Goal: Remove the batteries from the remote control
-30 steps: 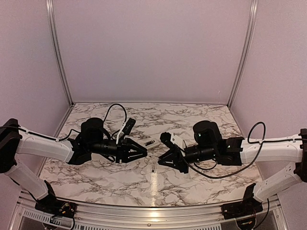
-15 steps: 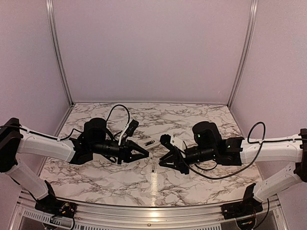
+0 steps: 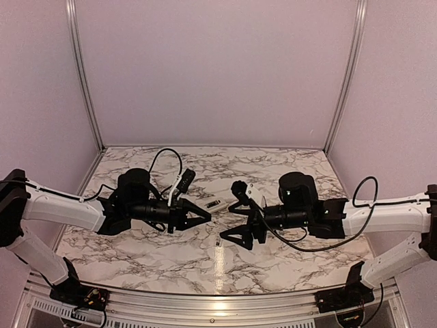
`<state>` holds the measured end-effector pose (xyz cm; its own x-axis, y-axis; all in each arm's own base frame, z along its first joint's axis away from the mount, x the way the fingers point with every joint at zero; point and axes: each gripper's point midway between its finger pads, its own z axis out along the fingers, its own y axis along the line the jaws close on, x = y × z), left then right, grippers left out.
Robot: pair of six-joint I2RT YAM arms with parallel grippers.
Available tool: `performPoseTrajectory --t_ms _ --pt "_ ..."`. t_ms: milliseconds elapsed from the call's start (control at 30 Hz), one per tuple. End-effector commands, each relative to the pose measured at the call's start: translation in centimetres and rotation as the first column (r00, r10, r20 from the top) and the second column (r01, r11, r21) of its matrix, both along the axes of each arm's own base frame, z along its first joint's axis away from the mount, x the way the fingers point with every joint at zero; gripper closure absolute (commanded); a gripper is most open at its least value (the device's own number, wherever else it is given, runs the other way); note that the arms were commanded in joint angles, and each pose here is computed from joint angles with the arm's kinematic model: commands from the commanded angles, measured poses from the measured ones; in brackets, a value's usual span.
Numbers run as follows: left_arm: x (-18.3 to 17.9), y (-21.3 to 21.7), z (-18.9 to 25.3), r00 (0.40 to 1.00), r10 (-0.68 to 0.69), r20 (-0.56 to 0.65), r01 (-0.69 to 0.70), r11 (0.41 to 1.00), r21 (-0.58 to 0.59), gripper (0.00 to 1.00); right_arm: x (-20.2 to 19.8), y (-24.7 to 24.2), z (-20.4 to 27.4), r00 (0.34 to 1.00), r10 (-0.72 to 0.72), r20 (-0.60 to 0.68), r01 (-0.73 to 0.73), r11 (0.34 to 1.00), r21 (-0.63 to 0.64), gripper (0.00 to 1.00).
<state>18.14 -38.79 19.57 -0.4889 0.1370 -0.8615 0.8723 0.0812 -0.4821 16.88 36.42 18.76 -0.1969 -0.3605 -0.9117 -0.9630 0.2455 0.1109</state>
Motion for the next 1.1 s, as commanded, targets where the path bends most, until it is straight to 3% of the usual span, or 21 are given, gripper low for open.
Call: performPoseTrajectory --t_ms 0,200,400,800,1067 --pt "0.1 0.6 2.1 0.998 0.051 0.033 -0.049 0.997 -0.059 1.0 0.3 0.7 3.3 0.997 -0.053 -0.055 0.061 0.983 0.175 0.05" --pt "-0.2 1.7 3.9 0.996 0.085 0.031 -0.08 0.989 -0.125 1.0 0.4 0.8 5.5 0.986 -0.066 -0.156 0.116 0.934 0.338 0.08" --pt "-0.4 2.8 5.6 0.993 0.117 0.015 -0.112 0.975 -0.193 1.0 -0.9 0.8 8.0 0.983 0.031 -0.181 0.065 0.863 0.5 0.13" --pt "-1.5 3.9 7.8 0.996 0.09 -0.022 -0.092 0.952 -0.293 1.0 -1.6 2.7 8.7 0.966 0.167 -0.2 -0.02 0.813 0.582 0.3" --pt "-1.8 3.8 7.8 0.997 0.072 -0.03 -0.078 0.952 -0.296 1.0 -1.4 3.7 8.7 0.959 0.192 -0.209 -0.034 0.81 0.586 0.49"
